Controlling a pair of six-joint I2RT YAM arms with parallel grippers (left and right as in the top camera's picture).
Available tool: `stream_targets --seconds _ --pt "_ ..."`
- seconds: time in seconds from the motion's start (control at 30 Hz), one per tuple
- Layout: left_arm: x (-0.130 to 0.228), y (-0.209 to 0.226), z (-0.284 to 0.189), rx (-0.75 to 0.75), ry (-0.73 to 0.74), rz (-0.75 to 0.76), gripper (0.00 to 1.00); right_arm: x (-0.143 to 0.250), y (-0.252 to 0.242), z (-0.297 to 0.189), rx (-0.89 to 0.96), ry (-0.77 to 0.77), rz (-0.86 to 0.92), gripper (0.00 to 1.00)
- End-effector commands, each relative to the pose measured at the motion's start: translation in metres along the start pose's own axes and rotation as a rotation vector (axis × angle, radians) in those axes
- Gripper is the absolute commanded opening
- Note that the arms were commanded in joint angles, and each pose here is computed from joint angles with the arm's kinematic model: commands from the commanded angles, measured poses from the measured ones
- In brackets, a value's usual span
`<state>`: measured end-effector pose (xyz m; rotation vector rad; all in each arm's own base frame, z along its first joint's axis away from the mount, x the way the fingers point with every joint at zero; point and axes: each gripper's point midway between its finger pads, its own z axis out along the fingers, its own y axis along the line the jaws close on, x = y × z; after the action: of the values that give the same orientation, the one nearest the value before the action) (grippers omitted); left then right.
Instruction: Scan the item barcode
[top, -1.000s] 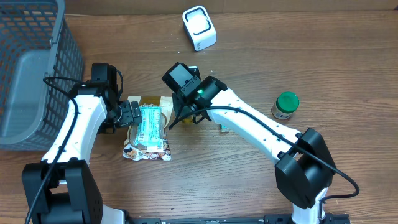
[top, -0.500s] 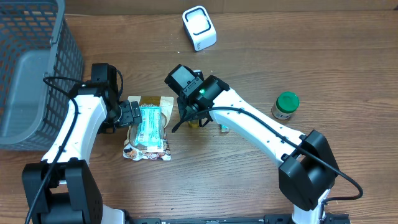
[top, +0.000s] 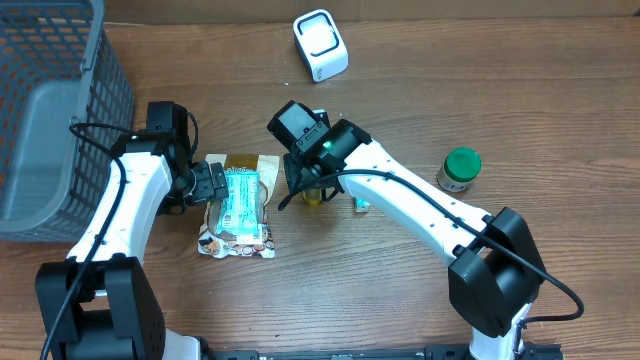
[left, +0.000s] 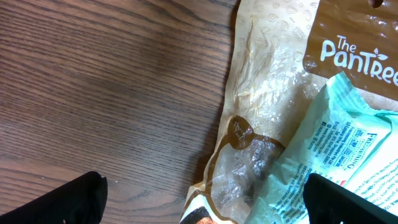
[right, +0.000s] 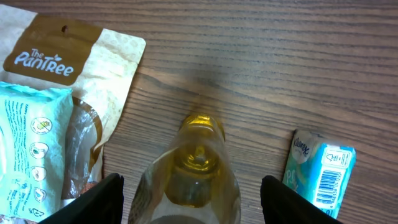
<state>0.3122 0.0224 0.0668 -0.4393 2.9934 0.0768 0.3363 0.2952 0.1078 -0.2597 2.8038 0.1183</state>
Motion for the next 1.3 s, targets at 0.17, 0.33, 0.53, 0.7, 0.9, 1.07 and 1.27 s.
stream_targets --seconds 0.17,0.33,0.53,0.7,0.9,1.07,1.27 --pt "-0.004 -0.004 -0.002 0.011 -0.007 0.015 0.99 -0.025 0.007 -0.025 -0.04 -0.08 -0.007 0.68" --pt "-0.004 -0.004 -0.002 0.011 -0.007 0.015 1.0 -0.039 0.013 -0.039 -0.064 -0.121 -0.01 0.7" --pt "-0.004 -0.004 -0.002 0.011 -0.007 0.015 1.0 -0.059 0.004 -0.051 -0.074 -0.165 0.029 0.78" --pt "-0.004 -0.004 -0.002 0.011 -0.007 0.015 0.99 -0.068 -0.023 -0.048 -0.044 -0.156 0.081 0.82" --pt "-0.004 -0.004 -0.002 0.011 -0.007 0.015 1.0 -0.061 -0.064 -0.042 0.026 -0.082 0.14 1.0" --pt "-0.004 -0.004 -0.002 0.011 -0.007 0.015 0.99 -0.049 -0.093 -0.04 0.08 -0.01 0.179 1.0" --pt "-0.004 -0.004 -0.002 0.011 -0.007 0.015 1.0 -0.03 -0.114 -0.032 0.128 0.07 0.199 1.0"
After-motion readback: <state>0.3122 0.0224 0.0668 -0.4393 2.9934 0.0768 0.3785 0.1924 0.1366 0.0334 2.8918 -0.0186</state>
